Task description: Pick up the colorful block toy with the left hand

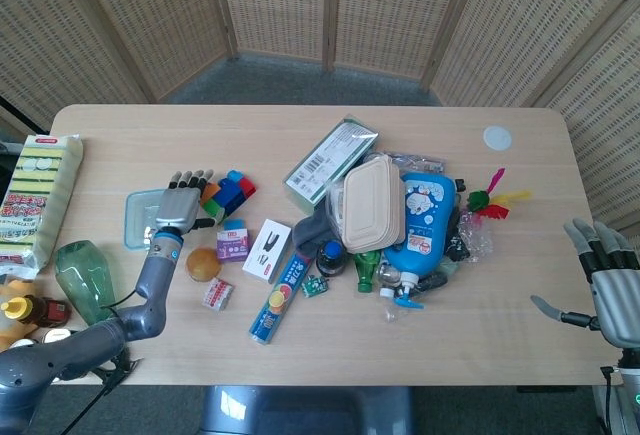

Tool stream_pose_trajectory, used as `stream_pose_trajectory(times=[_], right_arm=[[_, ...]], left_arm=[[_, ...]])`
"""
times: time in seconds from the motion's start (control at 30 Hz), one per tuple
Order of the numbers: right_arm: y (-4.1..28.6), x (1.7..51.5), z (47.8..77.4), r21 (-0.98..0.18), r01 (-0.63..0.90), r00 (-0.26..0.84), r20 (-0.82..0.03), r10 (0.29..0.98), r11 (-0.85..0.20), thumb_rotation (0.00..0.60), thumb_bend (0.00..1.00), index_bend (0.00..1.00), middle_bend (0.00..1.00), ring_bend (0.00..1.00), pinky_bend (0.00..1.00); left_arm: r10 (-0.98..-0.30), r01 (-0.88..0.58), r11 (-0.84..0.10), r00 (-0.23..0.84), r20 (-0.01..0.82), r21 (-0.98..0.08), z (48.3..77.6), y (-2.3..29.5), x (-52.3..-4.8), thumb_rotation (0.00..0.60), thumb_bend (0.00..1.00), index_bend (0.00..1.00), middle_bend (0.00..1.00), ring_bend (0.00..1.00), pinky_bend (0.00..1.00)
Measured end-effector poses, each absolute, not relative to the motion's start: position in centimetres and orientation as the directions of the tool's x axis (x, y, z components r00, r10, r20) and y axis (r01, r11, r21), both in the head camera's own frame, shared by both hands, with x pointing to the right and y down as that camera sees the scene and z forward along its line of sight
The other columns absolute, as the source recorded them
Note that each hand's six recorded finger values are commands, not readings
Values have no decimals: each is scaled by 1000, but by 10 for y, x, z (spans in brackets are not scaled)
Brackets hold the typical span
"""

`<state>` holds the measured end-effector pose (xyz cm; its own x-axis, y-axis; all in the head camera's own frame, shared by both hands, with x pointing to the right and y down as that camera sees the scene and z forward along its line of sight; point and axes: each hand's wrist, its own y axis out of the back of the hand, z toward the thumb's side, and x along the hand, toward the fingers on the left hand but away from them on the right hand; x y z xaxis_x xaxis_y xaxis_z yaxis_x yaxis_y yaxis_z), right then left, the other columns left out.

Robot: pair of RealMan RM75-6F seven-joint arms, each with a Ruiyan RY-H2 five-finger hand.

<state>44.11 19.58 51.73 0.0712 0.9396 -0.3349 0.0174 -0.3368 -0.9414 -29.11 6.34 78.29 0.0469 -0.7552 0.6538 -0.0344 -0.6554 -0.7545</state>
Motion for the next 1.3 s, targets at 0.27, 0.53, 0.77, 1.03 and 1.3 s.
stream_pose_trajectory(times=[0.27, 0.53, 0.77, 1.03, 1.3], right_arm=[[197, 444, 513, -942, 22, 63, -334, 940, -336, 268, 165, 0, 36, 0, 0], [200, 446, 510, -940, 39, 51, -337, 940, -339, 268, 165, 0, 36, 0, 0], [201, 448, 509, -940, 42, 44, -338, 940, -339, 269, 165, 0, 39, 0, 0], [200, 446, 509, -939, 44, 48, -338, 940, -340, 265, 164, 0, 39, 0, 0], [198, 440, 512, -937, 48, 67, -342, 937, -346, 269, 167, 0, 39, 0, 0]], left_arm=[[-749, -32, -662, 58, 660, -748, 797, 62, -278, 319, 376, 0, 0, 0, 0], [-729, -64, -684, 69, 681, -727, 809, 66, -265, 586, 653, 4, 0, 0, 51], [-762, -158, -647, 82, 643, -746, 805, 59, -258, 600, 805, 172, 0, 0, 233], [-802, -226, -593, 83, 591, -773, 794, 49, -266, 600, 819, 194, 0, 0, 313], [-825, -266, -563, 131, 550, -782, 767, 35, -268, 600, 816, 189, 0, 0, 312]])
